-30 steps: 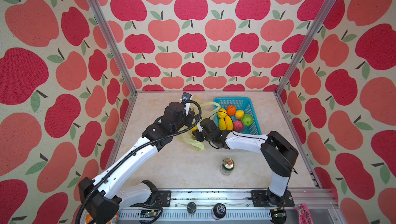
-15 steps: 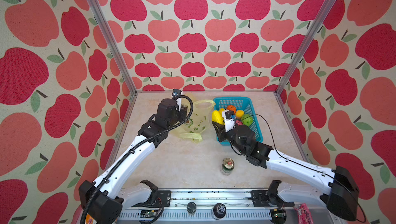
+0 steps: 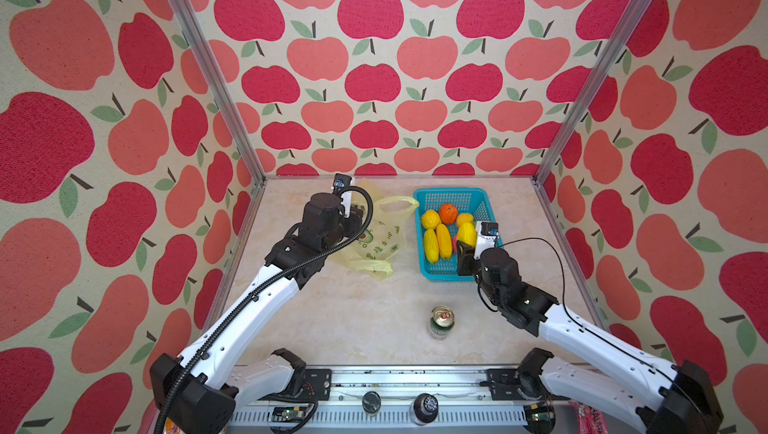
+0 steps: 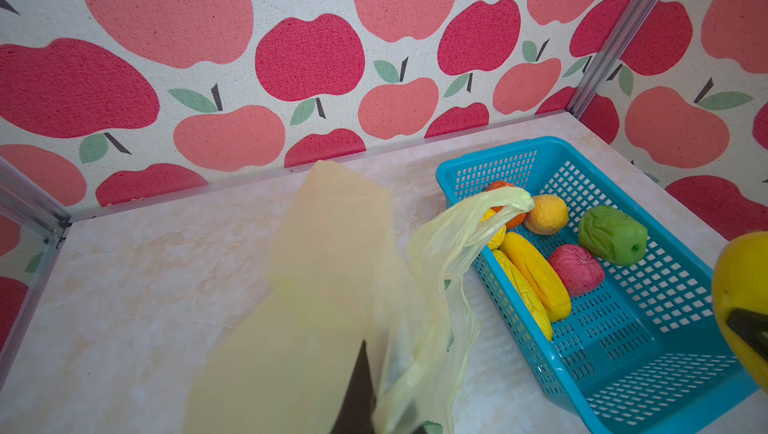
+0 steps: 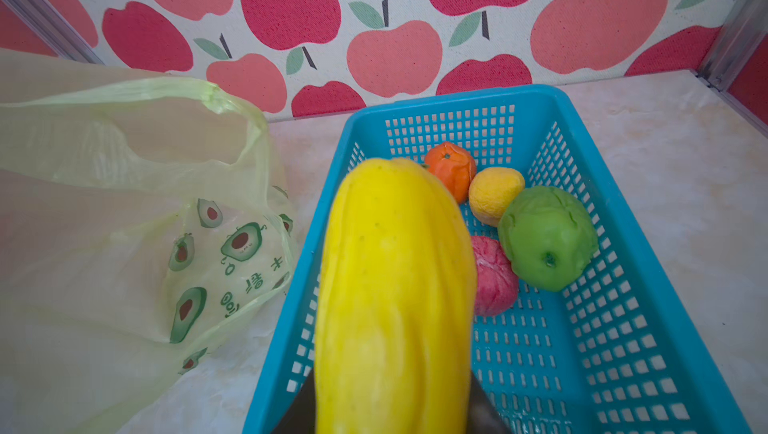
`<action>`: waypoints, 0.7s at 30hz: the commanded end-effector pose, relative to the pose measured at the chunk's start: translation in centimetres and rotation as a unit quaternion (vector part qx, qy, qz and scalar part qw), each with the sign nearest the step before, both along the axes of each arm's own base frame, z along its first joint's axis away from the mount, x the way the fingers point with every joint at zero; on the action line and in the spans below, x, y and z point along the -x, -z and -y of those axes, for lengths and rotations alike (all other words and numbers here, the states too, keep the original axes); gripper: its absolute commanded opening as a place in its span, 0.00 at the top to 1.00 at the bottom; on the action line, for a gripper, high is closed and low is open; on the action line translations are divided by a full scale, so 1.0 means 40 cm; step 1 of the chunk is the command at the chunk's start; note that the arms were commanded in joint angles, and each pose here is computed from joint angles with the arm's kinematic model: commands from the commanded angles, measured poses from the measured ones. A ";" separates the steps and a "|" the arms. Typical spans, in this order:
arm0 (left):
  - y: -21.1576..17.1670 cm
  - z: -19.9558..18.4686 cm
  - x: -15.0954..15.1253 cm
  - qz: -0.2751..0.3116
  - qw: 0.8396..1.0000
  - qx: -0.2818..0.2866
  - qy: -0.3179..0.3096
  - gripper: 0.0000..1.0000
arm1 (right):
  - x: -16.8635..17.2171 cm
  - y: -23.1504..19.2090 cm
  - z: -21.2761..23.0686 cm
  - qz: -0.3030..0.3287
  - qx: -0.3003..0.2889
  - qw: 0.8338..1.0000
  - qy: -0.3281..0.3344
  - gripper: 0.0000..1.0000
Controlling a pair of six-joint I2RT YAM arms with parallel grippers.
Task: Untie the knot of the plastic bag and take out the fruit
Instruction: 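Lower the small yellow fruit into the teal basket and open the right gripper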
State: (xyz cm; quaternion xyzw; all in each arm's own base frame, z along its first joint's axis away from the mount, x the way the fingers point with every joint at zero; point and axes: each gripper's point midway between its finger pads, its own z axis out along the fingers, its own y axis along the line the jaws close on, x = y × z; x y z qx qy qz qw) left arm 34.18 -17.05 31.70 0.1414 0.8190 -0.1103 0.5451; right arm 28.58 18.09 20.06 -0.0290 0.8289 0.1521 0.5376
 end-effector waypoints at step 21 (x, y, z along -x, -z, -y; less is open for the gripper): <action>-0.021 0.008 0.004 0.013 1.000 0.015 0.011 1.00 | -0.061 0.279 -0.047 -0.178 0.030 0.984 -0.010 0.77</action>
